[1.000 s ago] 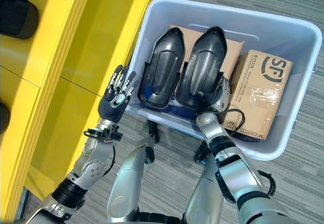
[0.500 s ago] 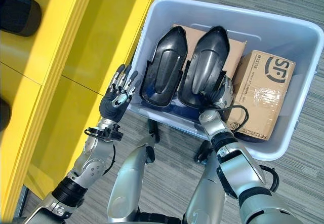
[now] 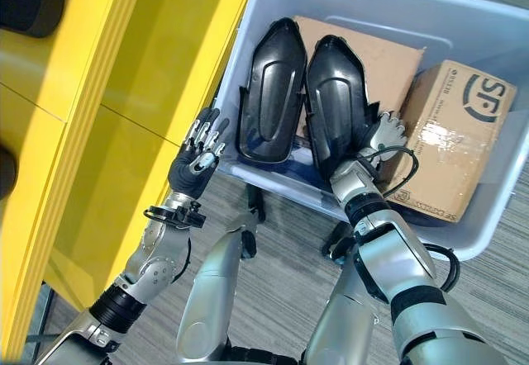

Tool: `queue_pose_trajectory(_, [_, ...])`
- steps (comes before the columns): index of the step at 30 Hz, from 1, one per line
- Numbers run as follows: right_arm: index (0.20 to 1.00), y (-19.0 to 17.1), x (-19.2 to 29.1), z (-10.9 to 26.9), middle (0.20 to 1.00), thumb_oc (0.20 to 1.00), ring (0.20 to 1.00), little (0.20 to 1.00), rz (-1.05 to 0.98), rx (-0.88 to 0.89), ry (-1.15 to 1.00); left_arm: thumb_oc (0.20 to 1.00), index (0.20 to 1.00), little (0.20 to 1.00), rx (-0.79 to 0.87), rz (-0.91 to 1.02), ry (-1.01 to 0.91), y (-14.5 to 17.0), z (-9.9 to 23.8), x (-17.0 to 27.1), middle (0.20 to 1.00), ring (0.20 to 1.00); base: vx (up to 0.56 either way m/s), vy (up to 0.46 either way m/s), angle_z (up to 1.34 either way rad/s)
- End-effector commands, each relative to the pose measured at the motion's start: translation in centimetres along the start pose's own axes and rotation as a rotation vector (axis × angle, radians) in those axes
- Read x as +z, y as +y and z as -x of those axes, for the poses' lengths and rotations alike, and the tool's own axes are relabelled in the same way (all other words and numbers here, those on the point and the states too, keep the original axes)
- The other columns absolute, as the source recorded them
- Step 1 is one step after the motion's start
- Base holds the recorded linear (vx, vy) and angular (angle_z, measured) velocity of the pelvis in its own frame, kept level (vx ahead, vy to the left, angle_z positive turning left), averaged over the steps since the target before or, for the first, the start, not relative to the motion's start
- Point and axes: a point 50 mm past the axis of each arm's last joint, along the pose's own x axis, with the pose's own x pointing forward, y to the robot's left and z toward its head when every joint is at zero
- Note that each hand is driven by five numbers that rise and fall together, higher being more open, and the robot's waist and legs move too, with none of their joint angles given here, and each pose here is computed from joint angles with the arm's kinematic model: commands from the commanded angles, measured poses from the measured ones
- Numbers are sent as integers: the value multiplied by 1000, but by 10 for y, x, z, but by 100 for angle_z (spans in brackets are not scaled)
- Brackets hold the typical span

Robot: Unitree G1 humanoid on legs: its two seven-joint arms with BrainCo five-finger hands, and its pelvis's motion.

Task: Move parts from the plastic box to the shelf.

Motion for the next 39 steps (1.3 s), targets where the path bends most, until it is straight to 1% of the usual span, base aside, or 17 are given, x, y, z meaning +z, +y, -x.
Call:
queue_pose_trajectory(1, [200,26,-29,19,200,200,200,200,116,177,124,1000,1000,1000,-132,-30,-162,-27,-11,19,1000,1000,-29,0,8])
queue_pose_trajectory(7, [200,26,-42,19,200,200,200,200,160,152,168,1000,1000,1000,-138,31,-146,-28,-9,11,1000,1000,-20,-16,-1])
queue_pose_trajectory(10, [200,24,-50,17,200,200,200,200,190,129,157,1000,1000,1000,-131,47,-147,-26,-8,8,1000,1000,-35,-52,-1])
queue_pose_trajectory(12, [200,24,-52,17,200,200,200,200,169,114,152,1000,1000,1000,-130,48,-147,-26,-7,8,1000,1000,-22,-12,-1])
queue_pose_trajectory(15, [200,23,-47,15,200,200,200,200,59,104,109,1000,1000,1000,-134,59,-150,-25,-6,10,1000,1000,-47,-18,-1])
queue_pose_trajectory(16, [200,25,-37,18,200,200,200,200,-69,93,69,1000,1000,1000,-131,66,-154,-23,-5,11,1000,1000,-54,-16,-4])
queue_pose_trajectory(19, [200,26,-27,22,200,200,200,200,-178,79,11,1000,1000,1000,-132,78,-158,-21,-5,14,1000,1000,-32,-19,-10])
queue_pose_trajectory(25, [200,13,-18,26,200,200,200,200,-421,-21,-65,1000,1000,1000,-120,93,-169,-13,-1,23,1000,1000,-2,-3,-16])
queue_pose_trajectory(26, [200,13,-18,26,200,200,200,200,-421,-21,-65,1000,1000,1000,-120,93,-169,-13,-1,23,1000,1000,20,-9,-13])
queue_pose_trajectory(27, [200,7,-15,26,200,200,200,200,-485,-60,-86,1000,1000,1000,-109,96,-173,-11,0,25,1000,1000,22,-17,-13])
queue_pose_trajectory(32, [200,-17,-5,24,200,200,200,200,-672,-155,-135,1000,1000,1000,-87,79,-173,-7,4,31,1000,1000,38,-33,-14])
queue_pose_trajectory(39, [200,-49,10,8,200,200,200,200,-784,-239,-173,1000,1000,1000,-74,76,-147,-3,6,31,1000,1000,61,-22,-11])
